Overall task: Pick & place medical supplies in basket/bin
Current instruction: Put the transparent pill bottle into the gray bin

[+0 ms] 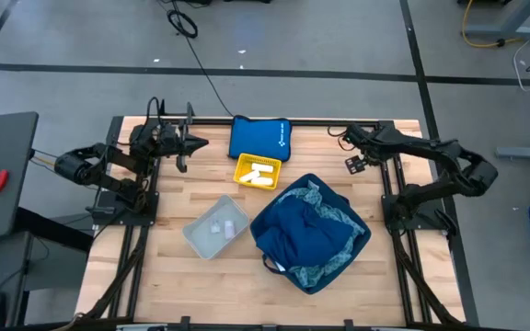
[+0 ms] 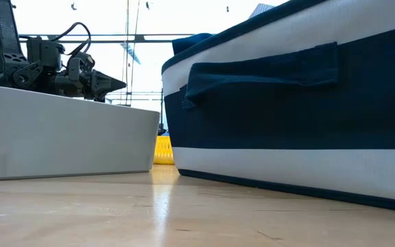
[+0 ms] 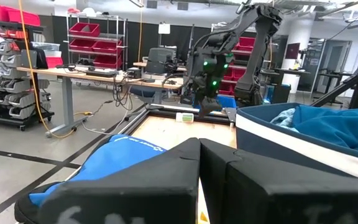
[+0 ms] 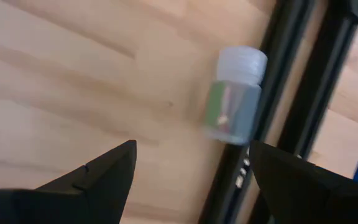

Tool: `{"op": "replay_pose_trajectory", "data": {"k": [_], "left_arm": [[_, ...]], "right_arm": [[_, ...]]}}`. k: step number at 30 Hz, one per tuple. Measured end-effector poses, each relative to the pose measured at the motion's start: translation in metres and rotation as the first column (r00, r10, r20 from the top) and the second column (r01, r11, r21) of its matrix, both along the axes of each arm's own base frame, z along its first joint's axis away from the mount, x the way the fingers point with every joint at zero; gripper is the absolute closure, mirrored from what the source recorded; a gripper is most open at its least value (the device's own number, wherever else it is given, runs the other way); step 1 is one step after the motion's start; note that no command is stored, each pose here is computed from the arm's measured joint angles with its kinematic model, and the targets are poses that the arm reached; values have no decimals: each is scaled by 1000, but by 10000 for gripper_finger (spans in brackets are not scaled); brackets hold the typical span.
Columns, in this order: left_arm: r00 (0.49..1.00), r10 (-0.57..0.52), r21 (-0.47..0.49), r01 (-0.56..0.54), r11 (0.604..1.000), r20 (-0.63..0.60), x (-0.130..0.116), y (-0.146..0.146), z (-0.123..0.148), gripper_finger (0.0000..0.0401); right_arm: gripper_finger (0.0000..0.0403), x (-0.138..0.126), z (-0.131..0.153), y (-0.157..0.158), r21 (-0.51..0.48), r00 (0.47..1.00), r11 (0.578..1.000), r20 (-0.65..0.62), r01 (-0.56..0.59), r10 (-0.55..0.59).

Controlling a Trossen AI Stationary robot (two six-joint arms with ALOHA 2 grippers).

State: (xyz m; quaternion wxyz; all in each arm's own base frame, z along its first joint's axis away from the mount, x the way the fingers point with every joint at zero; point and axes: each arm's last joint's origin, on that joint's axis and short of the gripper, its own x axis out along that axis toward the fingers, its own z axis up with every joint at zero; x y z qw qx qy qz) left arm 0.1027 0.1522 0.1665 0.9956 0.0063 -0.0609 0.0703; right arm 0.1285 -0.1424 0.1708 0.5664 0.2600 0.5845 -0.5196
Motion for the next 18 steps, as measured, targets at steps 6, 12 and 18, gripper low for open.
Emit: {"op": "replay_pose_trajectory", "data": {"k": [6, 12, 18], "left_arm": [[1000, -23, 4, 23, 1000, -3, 0, -1, 0, 400], [1000, -27, 5, 27, 1000, -3, 0, -1, 0, 400], [1000, -26, 10, 26, 1000, -4, 0, -1, 0, 400]], "right_arm": [[80, 8, -19, -16, 3, 1000, 1000, -17, 1, -1], [80, 6, -25, -22, 0, 997, 1000, -79, 5, -5], [80, 6, -25, -24, -2, 998, 1000, -63, -8, 8]]}}
